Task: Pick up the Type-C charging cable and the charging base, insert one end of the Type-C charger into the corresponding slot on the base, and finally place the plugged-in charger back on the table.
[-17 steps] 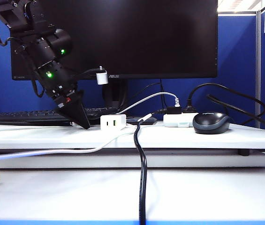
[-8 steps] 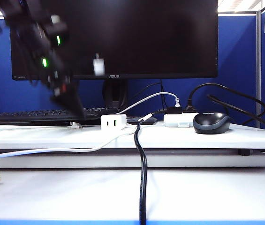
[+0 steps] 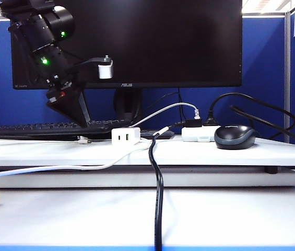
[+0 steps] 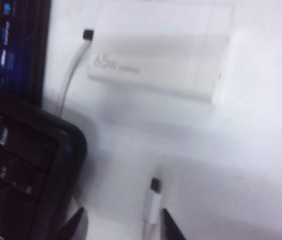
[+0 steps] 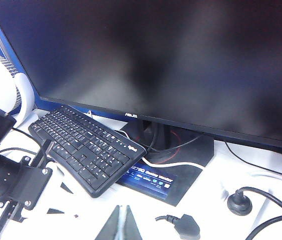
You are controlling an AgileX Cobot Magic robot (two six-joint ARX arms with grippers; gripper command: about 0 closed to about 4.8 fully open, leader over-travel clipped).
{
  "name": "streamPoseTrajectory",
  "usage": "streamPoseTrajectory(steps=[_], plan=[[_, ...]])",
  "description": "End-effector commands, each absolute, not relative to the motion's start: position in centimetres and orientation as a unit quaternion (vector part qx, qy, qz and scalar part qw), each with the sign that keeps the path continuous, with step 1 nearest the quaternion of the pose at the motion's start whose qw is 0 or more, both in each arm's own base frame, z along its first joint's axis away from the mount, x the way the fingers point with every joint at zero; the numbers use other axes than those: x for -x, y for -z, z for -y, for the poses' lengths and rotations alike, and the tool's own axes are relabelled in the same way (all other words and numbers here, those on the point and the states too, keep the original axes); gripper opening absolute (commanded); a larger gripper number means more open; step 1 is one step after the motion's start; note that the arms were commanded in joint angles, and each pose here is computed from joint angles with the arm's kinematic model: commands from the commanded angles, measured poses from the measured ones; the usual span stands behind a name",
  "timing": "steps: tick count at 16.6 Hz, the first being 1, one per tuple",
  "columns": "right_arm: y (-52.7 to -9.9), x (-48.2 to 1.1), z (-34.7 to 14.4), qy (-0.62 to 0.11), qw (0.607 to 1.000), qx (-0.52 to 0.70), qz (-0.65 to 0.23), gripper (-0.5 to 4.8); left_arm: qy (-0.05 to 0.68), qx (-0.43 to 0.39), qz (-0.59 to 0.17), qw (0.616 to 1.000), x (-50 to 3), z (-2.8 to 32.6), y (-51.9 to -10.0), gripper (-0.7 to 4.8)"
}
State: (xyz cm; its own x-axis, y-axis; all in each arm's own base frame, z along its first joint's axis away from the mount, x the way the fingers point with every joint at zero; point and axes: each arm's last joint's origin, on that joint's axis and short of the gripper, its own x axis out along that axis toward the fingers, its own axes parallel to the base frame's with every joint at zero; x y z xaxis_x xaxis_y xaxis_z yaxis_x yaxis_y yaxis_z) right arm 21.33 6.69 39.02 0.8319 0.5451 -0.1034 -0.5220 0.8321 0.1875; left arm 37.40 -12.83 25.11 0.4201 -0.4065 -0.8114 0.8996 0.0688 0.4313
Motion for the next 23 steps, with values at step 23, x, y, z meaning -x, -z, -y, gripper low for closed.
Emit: streamPoseTrajectory(steps=[23], plan=[[-39.1, -21.1, -6.7, -0.293, 0.950, -0.075, -0.080, -0.01, 0.508, -0.439, -0.317, 0.669, -39.7, 11.8, -23.0, 1.78]])
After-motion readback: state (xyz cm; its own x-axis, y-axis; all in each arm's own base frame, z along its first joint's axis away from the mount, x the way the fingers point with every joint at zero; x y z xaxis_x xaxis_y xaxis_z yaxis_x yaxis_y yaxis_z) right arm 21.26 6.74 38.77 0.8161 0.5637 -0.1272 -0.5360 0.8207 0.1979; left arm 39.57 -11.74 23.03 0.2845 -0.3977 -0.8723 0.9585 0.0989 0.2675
